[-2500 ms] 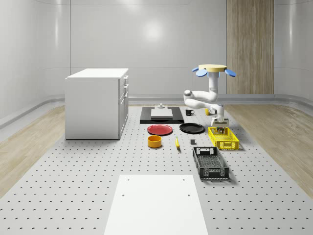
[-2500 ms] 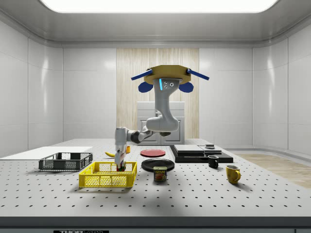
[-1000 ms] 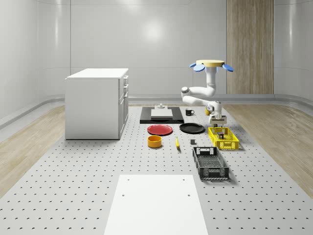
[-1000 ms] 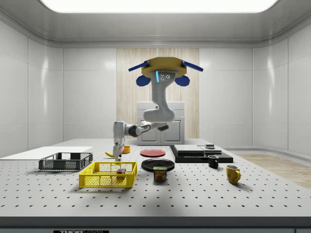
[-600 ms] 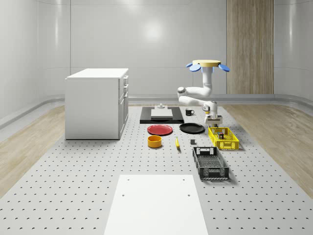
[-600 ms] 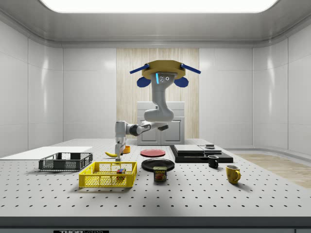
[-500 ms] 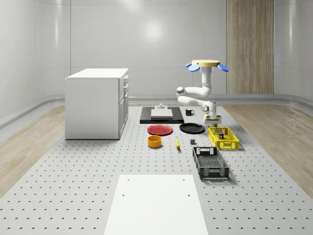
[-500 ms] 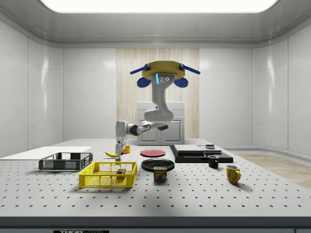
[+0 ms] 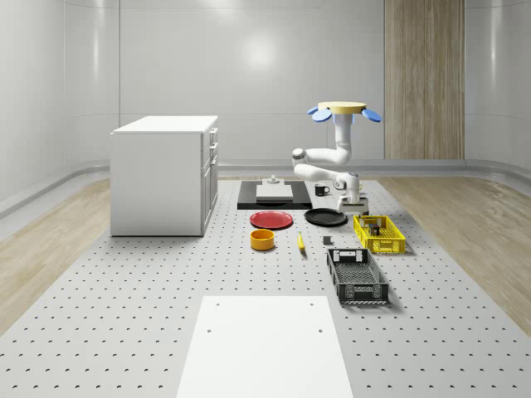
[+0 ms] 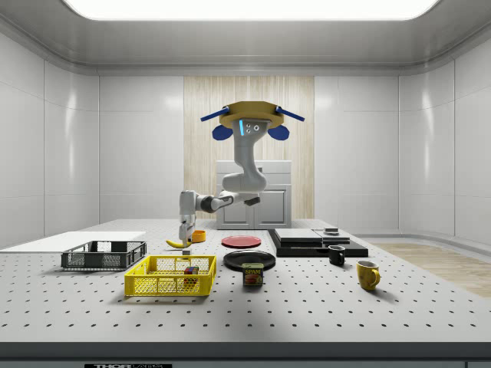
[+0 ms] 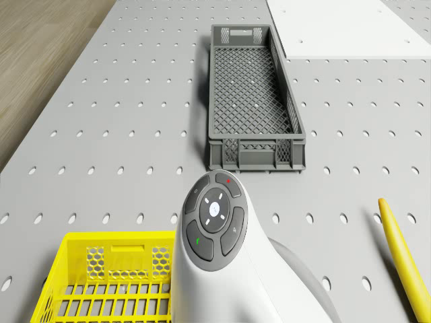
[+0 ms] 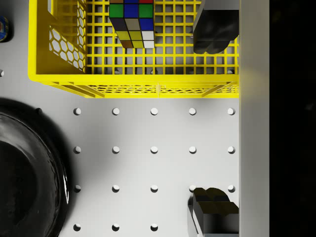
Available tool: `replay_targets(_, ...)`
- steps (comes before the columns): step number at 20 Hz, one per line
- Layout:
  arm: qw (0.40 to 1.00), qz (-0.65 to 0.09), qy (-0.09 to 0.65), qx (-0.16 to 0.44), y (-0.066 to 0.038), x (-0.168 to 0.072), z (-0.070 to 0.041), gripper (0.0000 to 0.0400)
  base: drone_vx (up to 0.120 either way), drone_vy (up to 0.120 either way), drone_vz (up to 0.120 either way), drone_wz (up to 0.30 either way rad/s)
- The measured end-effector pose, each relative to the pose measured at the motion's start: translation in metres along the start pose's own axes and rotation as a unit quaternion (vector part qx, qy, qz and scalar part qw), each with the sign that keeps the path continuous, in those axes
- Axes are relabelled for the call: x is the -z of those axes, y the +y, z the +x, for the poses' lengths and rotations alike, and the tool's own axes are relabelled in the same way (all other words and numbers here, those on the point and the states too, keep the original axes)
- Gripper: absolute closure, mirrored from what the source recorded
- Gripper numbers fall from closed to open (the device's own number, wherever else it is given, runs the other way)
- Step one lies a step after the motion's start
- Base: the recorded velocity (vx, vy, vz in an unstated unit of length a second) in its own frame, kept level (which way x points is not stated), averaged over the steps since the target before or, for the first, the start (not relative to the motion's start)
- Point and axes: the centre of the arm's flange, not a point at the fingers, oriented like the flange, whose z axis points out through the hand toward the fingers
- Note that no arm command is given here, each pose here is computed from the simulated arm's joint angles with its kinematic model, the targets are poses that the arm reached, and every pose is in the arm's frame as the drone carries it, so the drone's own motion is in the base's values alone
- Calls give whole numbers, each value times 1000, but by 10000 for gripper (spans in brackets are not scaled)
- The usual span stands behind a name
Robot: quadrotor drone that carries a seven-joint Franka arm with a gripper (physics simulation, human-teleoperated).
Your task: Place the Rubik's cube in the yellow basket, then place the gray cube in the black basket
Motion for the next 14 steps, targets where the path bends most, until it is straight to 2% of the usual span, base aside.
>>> replay_targets(4, 1000, 0, 0, 0, 0, 0, 0, 0, 120, -120, 0, 0)
replay_targets(10, 1000, 0, 0, 0, 0, 0, 0, 0, 0, -120, 0, 0)
replay_targets(12, 1000, 0, 0, 0, 0, 0, 0, 0, 100, -120, 0, 0)
replay_targets(14, 1000, 0, 0, 0, 0, 0, 0, 0, 0, -120, 0, 0)
